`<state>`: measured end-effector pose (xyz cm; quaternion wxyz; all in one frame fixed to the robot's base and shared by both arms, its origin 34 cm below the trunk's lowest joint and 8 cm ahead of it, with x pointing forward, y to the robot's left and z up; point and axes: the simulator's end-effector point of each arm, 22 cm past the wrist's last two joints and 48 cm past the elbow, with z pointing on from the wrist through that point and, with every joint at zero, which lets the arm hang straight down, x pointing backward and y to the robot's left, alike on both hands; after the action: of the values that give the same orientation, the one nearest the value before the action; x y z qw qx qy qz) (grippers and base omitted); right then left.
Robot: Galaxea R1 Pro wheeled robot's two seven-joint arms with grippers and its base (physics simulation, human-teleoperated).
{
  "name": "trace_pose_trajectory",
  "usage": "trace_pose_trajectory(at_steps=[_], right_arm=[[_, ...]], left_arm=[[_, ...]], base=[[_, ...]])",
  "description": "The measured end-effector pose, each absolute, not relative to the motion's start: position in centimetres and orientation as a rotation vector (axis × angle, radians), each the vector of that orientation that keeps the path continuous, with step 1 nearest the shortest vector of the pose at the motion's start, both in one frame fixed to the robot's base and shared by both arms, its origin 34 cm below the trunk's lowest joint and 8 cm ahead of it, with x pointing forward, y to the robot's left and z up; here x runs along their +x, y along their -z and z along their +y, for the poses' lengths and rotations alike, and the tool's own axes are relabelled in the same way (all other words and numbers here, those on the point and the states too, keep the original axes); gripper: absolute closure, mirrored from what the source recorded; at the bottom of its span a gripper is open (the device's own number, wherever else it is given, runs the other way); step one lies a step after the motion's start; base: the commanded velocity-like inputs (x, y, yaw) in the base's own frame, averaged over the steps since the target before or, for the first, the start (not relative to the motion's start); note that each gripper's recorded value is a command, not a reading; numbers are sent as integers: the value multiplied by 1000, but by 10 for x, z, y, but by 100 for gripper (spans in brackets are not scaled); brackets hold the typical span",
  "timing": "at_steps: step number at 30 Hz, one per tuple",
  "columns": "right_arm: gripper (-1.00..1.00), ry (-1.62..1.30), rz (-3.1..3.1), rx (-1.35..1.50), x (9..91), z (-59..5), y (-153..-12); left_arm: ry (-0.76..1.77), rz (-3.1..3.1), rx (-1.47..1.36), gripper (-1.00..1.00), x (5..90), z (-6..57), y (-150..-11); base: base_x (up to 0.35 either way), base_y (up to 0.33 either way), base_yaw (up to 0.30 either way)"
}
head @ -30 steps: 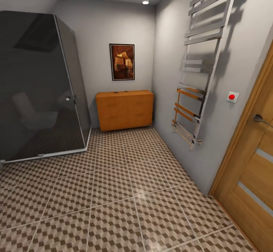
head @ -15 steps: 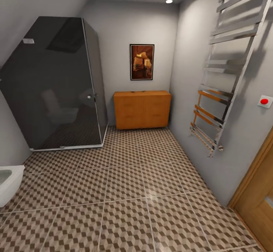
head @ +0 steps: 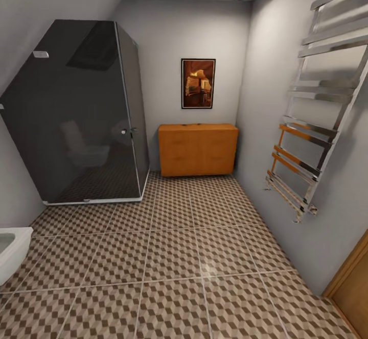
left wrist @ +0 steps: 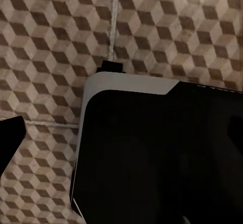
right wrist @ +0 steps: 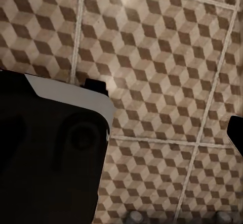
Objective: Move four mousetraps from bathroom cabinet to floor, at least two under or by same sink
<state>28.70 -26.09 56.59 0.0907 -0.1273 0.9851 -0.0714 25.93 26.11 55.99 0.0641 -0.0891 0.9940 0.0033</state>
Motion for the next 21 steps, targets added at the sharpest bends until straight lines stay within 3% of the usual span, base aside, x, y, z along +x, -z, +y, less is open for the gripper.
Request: trace_pose_trajectory(at_steps=[12, 21], right_arm=[[-100, 219, 2929, -364, 288, -264, -566], [-100, 217, 2927, -359, 288, -262, -567]], left_arm=[[-10, 3001, -269, -100, 259, 261, -560], [-10, 2998, -269, -100, 261, 261, -560]], base=[[321, 0, -2], [322, 0, -167]])
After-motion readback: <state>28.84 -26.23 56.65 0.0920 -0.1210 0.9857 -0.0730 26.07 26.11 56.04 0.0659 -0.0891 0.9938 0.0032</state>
